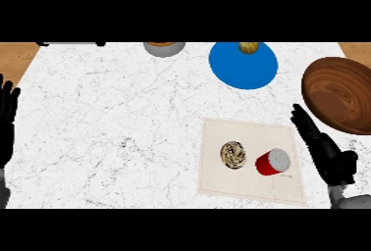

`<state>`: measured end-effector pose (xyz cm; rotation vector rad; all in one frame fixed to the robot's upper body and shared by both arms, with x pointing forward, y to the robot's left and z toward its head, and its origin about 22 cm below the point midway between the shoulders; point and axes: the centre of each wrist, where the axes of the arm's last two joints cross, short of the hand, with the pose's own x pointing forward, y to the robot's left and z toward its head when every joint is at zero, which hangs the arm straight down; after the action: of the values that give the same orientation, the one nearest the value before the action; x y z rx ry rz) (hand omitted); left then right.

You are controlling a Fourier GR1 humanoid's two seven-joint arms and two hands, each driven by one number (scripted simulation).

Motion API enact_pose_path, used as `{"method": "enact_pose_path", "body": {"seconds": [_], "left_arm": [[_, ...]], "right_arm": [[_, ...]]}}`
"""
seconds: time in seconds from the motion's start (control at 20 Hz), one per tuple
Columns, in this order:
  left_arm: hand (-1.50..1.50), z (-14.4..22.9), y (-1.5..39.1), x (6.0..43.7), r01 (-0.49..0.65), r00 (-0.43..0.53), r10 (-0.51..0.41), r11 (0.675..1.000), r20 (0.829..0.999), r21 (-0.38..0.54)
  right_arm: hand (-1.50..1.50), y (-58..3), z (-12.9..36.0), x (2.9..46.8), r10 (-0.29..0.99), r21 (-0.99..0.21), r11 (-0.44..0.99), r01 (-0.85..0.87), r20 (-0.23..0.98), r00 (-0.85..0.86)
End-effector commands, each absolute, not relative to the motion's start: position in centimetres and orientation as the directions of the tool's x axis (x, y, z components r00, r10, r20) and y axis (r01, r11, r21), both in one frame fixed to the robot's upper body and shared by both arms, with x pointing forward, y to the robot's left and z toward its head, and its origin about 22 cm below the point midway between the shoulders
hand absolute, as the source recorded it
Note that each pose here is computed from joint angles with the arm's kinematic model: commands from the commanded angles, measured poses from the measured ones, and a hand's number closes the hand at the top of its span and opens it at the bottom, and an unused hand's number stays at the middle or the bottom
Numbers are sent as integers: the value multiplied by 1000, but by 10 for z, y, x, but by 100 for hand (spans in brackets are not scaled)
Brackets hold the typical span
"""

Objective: Pick the can from the placemat and place it in the bowl

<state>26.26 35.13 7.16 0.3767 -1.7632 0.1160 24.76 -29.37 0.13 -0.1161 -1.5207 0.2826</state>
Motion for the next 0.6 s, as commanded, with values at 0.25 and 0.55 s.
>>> {"method": "enact_pose_path", "body": {"seconds": [0.25,0.55], "left_arm": [[0,79,324,275,-211,-166,-344,928,924,307],[0,83,287,284,-142,-97,-325,940,941,310]], "right_arm": [[150,-293,44,284,-245,86,774,-628,954,-171],[-150,-393,-2,269,-204,86,932,-352,928,-313]]}}
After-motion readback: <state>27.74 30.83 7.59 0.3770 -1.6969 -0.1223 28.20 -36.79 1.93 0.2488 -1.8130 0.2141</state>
